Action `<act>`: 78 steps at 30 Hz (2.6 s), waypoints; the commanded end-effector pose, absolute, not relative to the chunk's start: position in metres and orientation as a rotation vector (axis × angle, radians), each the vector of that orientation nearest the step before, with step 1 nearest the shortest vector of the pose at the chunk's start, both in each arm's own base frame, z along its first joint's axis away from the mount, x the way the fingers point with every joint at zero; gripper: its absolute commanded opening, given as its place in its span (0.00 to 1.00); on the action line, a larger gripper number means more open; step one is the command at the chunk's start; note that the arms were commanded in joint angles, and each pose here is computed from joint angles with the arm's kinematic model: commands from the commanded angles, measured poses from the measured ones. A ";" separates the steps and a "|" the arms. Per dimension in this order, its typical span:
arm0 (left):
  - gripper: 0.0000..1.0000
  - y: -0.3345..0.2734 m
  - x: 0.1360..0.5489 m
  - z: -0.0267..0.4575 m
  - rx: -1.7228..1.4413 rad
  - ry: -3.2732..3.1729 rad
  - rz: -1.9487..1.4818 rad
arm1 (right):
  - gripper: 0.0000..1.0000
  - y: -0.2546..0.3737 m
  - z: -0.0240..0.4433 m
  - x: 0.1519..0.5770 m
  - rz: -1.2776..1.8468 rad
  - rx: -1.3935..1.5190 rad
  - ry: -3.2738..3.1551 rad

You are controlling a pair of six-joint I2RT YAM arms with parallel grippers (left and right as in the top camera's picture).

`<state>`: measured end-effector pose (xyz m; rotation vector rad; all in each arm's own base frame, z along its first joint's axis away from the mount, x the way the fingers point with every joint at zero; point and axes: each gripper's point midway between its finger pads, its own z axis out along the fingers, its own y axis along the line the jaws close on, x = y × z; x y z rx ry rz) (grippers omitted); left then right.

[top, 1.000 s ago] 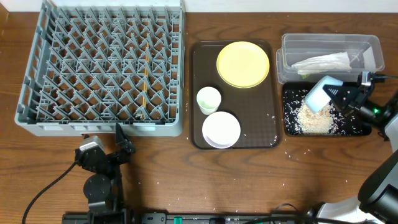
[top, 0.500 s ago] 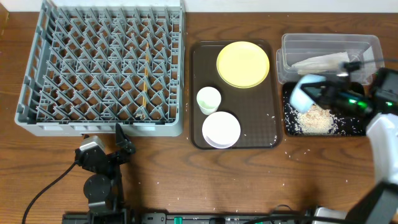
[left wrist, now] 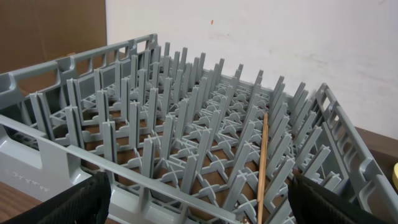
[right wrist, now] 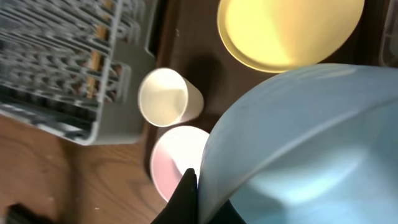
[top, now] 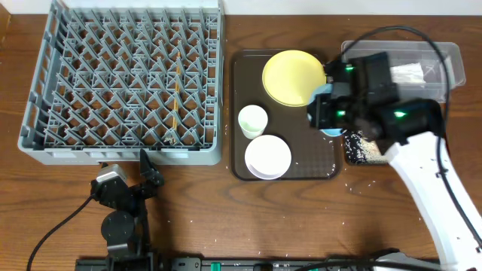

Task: Sort waste into correct bins and load items into the dishwasher
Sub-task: 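Return blue bowl to brown tray and release with right gripper, then grasp the white cup on the brown tray with right gripper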

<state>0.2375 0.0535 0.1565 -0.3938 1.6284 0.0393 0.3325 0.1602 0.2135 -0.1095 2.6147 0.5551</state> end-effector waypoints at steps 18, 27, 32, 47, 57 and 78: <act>0.92 0.055 0.237 0.139 -0.398 1.670 0.056 | 0.01 0.180 0.071 0.327 0.262 -0.162 3.027; 0.92 0.055 0.237 0.139 -0.398 1.670 0.056 | 0.01 0.181 0.042 0.328 0.230 -0.162 3.083; 0.92 0.055 0.237 0.139 -0.398 1.670 0.056 | 0.18 0.180 0.041 0.330 0.215 -0.161 3.077; 0.92 0.055 0.237 0.139 -0.398 1.670 0.056 | 0.45 0.182 0.102 0.372 0.264 -0.184 2.958; 0.93 0.055 0.237 0.139 -0.398 1.670 0.056 | 0.51 0.215 0.136 0.395 0.400 -0.195 2.839; 0.92 0.055 0.237 0.139 -0.398 1.670 0.056 | 0.03 0.249 0.066 0.386 0.371 -0.331 2.951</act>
